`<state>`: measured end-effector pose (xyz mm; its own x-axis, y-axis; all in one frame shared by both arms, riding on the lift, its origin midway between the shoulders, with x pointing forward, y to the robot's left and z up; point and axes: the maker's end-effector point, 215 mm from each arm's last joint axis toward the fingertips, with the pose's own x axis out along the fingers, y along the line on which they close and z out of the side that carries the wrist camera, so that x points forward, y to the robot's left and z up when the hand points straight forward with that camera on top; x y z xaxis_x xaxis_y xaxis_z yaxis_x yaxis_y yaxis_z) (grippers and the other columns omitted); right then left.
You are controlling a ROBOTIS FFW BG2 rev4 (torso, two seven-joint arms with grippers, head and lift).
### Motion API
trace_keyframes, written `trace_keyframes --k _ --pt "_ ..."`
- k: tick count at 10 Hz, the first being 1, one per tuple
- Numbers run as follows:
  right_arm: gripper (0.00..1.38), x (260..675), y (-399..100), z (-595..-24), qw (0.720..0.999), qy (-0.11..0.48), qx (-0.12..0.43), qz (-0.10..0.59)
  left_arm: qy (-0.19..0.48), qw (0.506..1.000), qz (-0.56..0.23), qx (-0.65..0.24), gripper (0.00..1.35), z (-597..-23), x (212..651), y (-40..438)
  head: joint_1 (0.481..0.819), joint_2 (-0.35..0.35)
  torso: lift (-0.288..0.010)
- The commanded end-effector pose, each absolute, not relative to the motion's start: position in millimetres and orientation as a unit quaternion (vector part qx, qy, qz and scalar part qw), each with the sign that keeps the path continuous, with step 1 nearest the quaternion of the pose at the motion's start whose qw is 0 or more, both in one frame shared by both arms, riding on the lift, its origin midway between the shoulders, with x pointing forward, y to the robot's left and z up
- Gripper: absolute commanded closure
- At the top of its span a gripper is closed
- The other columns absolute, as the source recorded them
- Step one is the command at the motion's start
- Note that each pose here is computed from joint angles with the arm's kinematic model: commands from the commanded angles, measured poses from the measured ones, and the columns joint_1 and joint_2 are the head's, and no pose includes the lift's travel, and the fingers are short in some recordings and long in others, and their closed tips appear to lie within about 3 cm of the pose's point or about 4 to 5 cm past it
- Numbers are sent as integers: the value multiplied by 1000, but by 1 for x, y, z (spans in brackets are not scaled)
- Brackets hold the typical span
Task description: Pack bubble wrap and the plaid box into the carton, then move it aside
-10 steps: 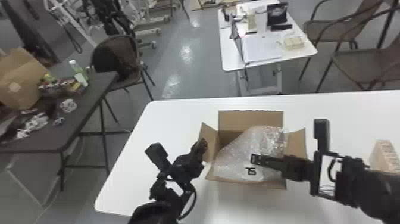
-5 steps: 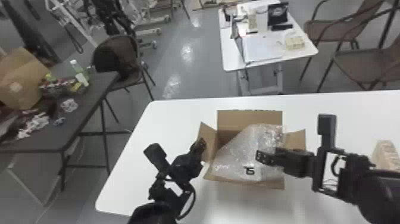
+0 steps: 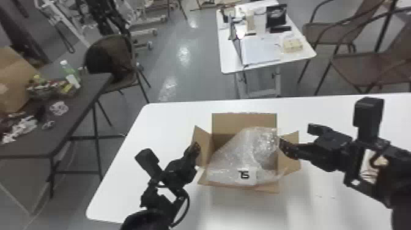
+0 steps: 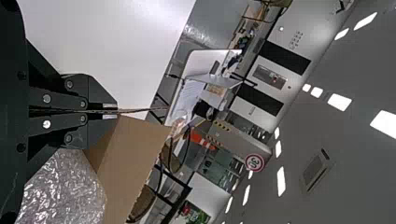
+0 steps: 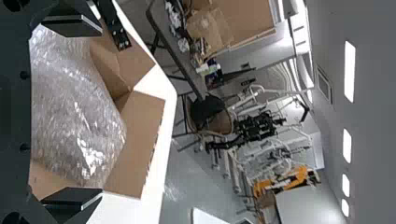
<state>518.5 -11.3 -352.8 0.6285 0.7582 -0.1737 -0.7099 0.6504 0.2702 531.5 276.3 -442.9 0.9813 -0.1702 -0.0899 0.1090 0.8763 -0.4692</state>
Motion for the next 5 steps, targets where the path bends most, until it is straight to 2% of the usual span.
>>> trace_keyframes --k 1,3,5 --pt "96 511 -51 -354 924 121 42 361 63 967 -69 -239 1213 -443 530 279 695 274 -27" --pt "105 491 -108 -373 948 100 -3 302 62 966 -68 -242 1213 -444 527 281 695 234 -27" --pt "108 453 -167 -412 967 120 -23 222 62 966 -59 -245 1213 -447 520 289 695 174 -27"
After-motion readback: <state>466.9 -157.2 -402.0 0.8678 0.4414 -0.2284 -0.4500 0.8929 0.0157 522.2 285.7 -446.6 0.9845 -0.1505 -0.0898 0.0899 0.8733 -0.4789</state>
